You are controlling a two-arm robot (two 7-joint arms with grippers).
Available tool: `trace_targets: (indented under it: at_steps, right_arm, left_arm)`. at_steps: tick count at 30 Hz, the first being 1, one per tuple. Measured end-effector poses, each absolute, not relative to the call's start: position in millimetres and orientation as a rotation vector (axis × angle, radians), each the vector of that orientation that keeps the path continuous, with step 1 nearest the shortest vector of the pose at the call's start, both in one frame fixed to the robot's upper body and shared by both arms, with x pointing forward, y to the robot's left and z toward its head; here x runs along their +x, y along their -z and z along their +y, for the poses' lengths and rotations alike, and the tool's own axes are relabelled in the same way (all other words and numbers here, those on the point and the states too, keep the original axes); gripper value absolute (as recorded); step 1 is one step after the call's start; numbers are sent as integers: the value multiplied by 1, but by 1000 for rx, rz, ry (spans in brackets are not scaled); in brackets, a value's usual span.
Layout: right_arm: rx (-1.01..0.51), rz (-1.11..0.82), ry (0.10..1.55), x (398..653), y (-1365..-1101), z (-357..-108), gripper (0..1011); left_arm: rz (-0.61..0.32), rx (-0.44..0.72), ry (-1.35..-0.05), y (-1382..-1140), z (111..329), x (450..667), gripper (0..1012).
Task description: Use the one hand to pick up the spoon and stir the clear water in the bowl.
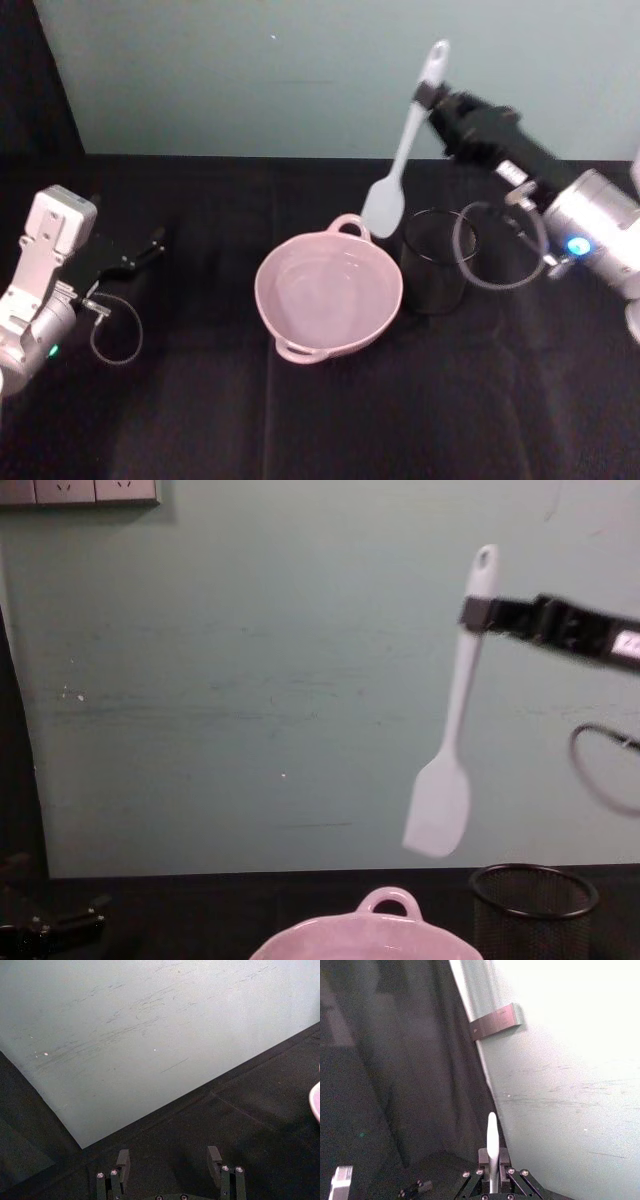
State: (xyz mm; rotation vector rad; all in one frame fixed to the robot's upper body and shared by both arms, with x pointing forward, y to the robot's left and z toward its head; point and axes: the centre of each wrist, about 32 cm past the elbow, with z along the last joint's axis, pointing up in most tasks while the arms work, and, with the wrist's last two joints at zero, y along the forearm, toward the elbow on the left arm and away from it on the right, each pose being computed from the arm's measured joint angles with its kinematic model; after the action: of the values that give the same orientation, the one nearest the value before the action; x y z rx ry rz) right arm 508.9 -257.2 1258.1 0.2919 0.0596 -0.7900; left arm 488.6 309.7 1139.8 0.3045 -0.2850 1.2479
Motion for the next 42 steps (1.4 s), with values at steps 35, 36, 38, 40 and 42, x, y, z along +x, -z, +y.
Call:
trace_targets:
  at_steps: [35,36,38,40,42]
  right_arm:
    - [313,328,956,534,-1204,-318,109]
    - [311,334,955,535,-1203,-318,109]
    - [305,343,954,536,-1200,-317,109]
    - [294,354,955,538,-1194,-316,109]
    - [286,358,957,539,-1190,-316,109]
  left_arm:
    - [-285,305,-1248,-1140,310,489,1011]
    - [-285,304,-1248,-1140,310,489,1011]
    - [-285,304,-1248,-1140,310,489,1011]
    - [-285,304,-1248,-1140,310,489,1011]
    - [-285,304,-1248,-1140,310,489,1011]
